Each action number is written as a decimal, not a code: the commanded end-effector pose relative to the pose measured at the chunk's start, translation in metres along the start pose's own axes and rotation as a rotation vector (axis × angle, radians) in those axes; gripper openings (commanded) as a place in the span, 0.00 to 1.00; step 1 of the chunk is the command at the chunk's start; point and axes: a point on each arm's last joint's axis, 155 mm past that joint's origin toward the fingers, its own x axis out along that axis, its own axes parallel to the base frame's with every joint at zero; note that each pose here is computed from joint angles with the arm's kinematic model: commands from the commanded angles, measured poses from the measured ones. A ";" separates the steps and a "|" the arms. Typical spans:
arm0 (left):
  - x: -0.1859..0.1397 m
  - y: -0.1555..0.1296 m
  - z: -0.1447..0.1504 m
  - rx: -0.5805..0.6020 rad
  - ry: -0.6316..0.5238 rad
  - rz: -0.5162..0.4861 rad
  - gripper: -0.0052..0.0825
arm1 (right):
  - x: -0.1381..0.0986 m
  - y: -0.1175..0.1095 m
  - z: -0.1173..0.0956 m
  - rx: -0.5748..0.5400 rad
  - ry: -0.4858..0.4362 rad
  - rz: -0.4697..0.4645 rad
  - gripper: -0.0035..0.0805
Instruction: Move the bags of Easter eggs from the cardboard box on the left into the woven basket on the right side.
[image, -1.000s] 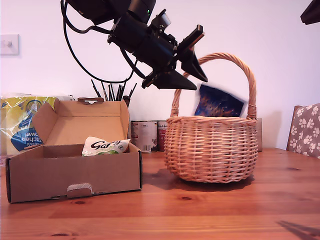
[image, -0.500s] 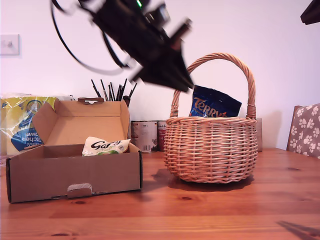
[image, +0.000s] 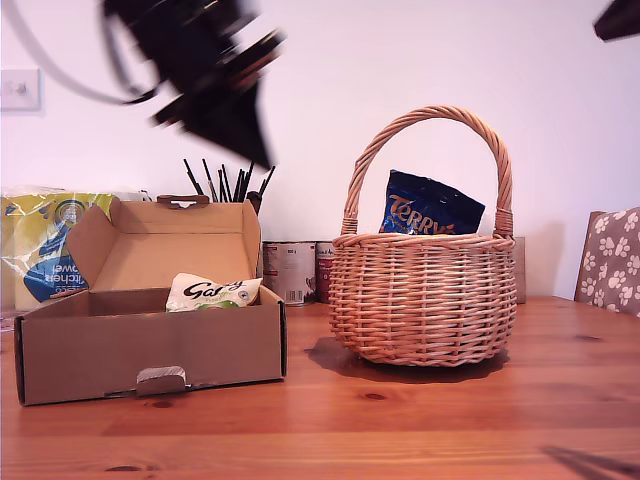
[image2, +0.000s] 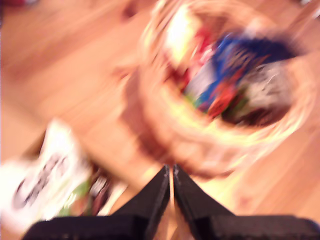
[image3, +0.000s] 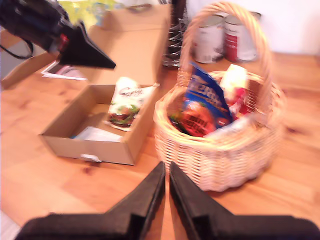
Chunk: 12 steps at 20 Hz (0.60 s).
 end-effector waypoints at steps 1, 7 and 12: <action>-0.005 0.011 -0.009 -0.008 -0.011 0.015 0.03 | -0.001 0.013 0.006 -0.010 -0.014 0.068 0.03; -0.011 0.046 0.003 -0.026 -0.105 0.076 0.03 | -0.001 0.033 0.003 -0.009 0.003 0.172 0.03; -0.005 0.065 0.000 -0.144 -0.105 0.132 0.77 | -0.001 0.033 0.005 -0.011 -0.005 0.172 0.03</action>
